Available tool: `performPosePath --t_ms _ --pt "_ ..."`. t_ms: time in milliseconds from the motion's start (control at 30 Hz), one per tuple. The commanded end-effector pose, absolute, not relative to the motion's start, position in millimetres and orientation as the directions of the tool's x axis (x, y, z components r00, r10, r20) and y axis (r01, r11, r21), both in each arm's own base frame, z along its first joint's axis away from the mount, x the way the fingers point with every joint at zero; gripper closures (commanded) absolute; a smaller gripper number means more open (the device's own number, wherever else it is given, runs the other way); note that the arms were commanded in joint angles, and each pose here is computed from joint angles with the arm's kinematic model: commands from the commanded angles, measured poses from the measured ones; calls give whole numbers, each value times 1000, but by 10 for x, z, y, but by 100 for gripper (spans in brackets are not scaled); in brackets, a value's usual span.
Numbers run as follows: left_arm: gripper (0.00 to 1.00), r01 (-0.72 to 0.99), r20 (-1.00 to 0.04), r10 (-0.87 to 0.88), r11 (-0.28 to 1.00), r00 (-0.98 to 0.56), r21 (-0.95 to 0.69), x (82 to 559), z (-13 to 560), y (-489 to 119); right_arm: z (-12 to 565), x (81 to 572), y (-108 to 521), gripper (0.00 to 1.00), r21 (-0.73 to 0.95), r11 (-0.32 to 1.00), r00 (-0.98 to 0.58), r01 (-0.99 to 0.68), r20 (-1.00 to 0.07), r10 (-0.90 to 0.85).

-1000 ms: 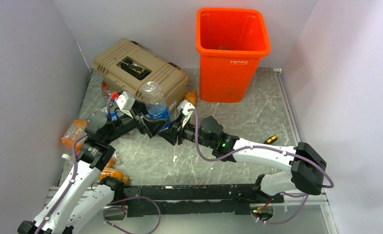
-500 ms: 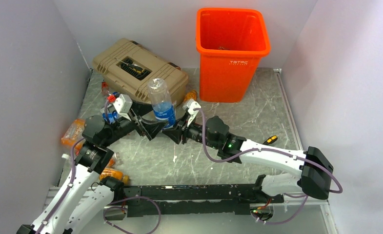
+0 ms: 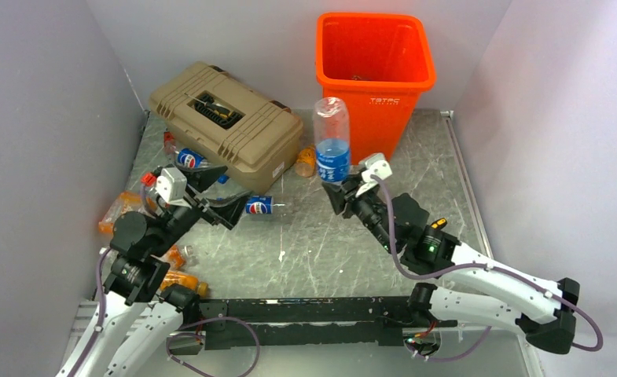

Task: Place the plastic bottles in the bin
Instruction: Place the plastic bottle in the trash bin.

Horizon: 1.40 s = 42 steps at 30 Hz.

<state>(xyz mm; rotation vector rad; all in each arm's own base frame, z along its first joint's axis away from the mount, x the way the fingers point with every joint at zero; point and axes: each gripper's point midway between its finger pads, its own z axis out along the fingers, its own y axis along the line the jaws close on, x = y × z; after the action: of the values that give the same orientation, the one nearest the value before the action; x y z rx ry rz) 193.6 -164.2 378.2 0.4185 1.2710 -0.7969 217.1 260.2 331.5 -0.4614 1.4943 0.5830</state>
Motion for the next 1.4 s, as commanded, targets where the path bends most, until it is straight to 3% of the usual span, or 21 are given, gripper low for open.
performPosePath --t_ms 0,200,433,633,1033,1367 --pt "1 691 -965 -255 708 60 -144 2104 3719 -1640 3622 2378 2031 100 13 924 58 -382 -998 38" --pt "1 641 -973 -232 744 -15 -187 2266 3577 -1624 4207 2619 1883 100 30 969 157 -247 -985 70" --pt "2 596 -975 -222 779 -25 -192 2343 3495 -1560 4970 3273 1697 100 242 948 266 -207 -918 292" --pt "2 578 -979 -203 795 -29 -183 2364 3454 -1545 5366 3677 1366 100 324 941 400 -99 -852 336" --pt "2 601 -977 -209 777 -32 -186 2337 3478 -1590 5548 4539 899 100 224 968 430 117 -890 154" --pt "2 603 -979 -200 778 -30 -177 2336 3470 -1592 5092 5448 1097 100 320 947 251 27 -919 304"
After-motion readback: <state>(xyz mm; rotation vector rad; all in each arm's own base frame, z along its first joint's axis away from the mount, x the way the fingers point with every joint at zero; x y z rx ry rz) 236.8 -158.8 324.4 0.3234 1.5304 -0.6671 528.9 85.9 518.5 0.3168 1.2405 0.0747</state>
